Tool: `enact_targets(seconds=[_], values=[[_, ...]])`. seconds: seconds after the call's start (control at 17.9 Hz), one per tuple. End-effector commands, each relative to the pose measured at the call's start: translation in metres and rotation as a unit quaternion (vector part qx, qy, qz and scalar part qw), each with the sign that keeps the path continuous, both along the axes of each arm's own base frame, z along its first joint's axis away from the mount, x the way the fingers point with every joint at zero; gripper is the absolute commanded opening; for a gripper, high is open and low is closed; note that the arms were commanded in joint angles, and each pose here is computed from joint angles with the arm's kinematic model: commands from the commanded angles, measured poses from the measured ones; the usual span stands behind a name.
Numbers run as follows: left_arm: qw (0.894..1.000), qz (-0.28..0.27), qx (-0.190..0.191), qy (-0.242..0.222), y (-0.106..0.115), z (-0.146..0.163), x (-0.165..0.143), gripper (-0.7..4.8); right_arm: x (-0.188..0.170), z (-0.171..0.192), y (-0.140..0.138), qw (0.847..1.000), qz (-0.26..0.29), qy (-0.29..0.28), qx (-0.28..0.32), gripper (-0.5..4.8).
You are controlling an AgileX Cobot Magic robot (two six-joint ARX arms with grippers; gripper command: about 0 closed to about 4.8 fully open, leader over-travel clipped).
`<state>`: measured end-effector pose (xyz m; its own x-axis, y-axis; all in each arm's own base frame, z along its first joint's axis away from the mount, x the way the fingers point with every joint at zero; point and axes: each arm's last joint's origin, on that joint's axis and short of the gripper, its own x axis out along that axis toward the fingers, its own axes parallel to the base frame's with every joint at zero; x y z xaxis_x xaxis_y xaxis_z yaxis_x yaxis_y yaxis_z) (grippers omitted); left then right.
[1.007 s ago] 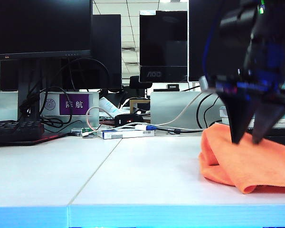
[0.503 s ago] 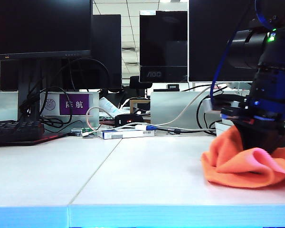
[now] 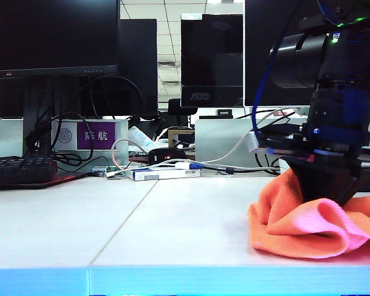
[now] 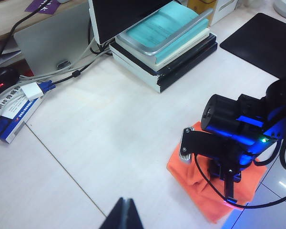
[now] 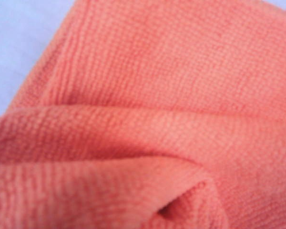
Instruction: Wipe the table from back to front using the rag.
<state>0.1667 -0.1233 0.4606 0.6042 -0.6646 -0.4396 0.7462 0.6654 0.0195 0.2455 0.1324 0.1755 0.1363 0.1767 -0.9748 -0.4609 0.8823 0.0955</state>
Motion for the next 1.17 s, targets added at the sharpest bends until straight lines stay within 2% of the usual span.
enact_targets(seconds=[0.06, 0.17, 0.39, 0.67, 0.95, 1.17], values=[[1.0, -0.003, -0.006, -0.009, 0.0, 0.003, -0.001, -0.03, -0.002, -0.004, 0.0, 0.998, -0.054, 0.023, 0.007, -0.06], [1.0, -0.003, -0.006, -0.009, 0.0, 0.003, -0.001, -0.03, -0.001, -0.004, 0.001, 0.998, -0.063, 0.015, 0.013, -0.06], [1.0, -0.003, -0.006, -0.009, 0.0, 0.003, -0.001, -0.03, 0.012, -0.001, 0.004, 0.994, -0.079, -0.074, -0.006, -0.06], [1.0, -0.003, -0.006, -0.009, 0.0, 0.003, -0.001, -0.03, 0.026, 0.001, 0.008, 0.984, -0.095, -0.152, -0.002, -0.06], [1.0, -0.003, -0.005, -0.006, 0.0, 0.003, -0.001, -0.03, 0.043, -0.01, 0.016, 0.975, -0.103, -0.198, 0.017, -0.06], [1.0, -0.003, -0.004, -0.005, 0.0, 0.003, -0.001, -0.03, 0.05, -0.021, 0.016, 0.973, -0.11, -0.203, 0.014, -0.06]])
